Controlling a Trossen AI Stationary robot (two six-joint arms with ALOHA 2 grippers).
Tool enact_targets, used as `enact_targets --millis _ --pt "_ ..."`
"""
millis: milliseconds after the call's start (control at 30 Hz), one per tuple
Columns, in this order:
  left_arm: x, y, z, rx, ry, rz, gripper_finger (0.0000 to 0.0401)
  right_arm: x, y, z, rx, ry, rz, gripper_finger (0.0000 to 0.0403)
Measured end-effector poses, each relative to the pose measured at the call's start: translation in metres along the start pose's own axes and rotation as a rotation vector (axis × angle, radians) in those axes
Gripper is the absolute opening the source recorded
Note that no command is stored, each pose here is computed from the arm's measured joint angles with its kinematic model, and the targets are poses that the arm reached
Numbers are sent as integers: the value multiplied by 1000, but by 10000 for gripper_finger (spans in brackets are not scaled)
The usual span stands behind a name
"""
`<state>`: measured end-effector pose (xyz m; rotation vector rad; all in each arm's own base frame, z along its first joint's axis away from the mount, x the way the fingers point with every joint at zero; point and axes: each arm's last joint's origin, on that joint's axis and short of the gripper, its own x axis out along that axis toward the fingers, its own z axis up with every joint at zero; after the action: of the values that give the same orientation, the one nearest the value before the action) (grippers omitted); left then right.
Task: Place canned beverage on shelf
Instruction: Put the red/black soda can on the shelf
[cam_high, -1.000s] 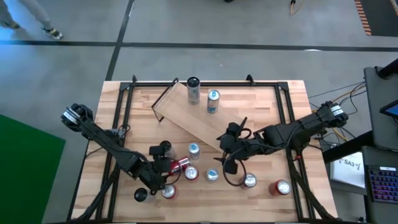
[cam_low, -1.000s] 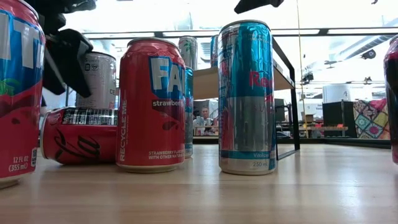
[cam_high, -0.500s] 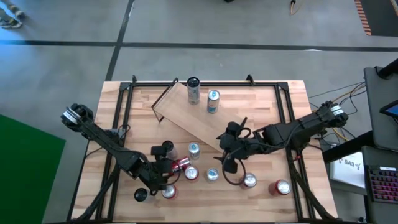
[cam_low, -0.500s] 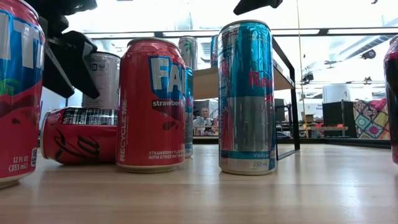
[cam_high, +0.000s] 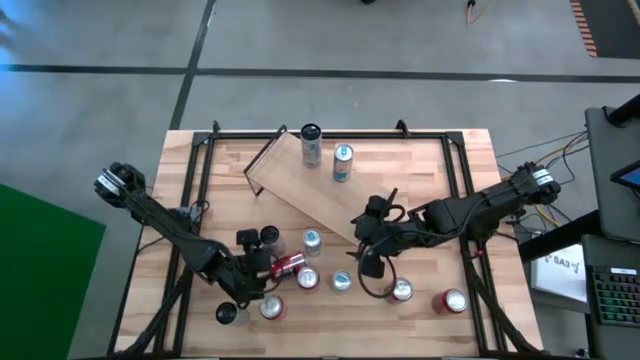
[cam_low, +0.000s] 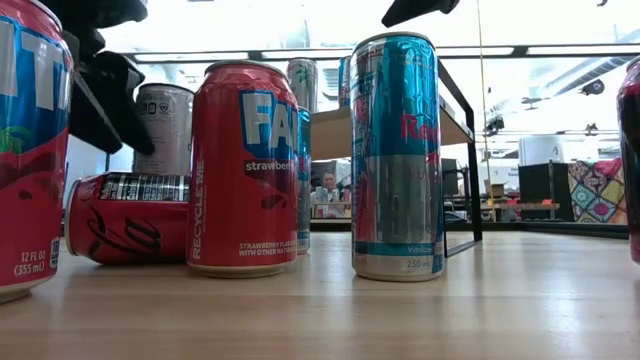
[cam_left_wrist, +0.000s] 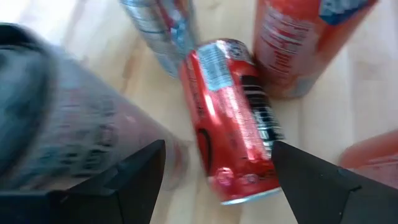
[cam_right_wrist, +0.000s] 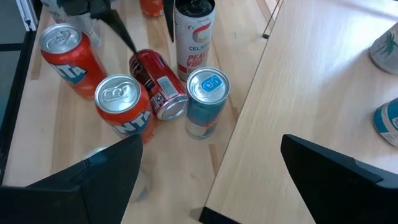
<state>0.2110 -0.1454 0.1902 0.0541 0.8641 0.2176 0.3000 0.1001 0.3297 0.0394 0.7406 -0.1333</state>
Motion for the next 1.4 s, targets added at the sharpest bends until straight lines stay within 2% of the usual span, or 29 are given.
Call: enact_targets --millis 200,533,833,1200,1400 --pt "-1 5 -10 -43 -26 9 279 -6 -1 -5 17 43 -6 373" --pt "0 -1 -6 -73 -77 -42 279 -33 -8 -14 21 87 -8 373" --pt "18 -18 -7 -60 -95 -44 279 -55 -10 -28 39 63 27 373" --pt "25 -17 -14 -142 -44 -19 279 -54 -10 -34 55 67 25 373" --pt "31 -17 -21 -135 -39 0 279 -53 -9 -33 59 54 31 373"
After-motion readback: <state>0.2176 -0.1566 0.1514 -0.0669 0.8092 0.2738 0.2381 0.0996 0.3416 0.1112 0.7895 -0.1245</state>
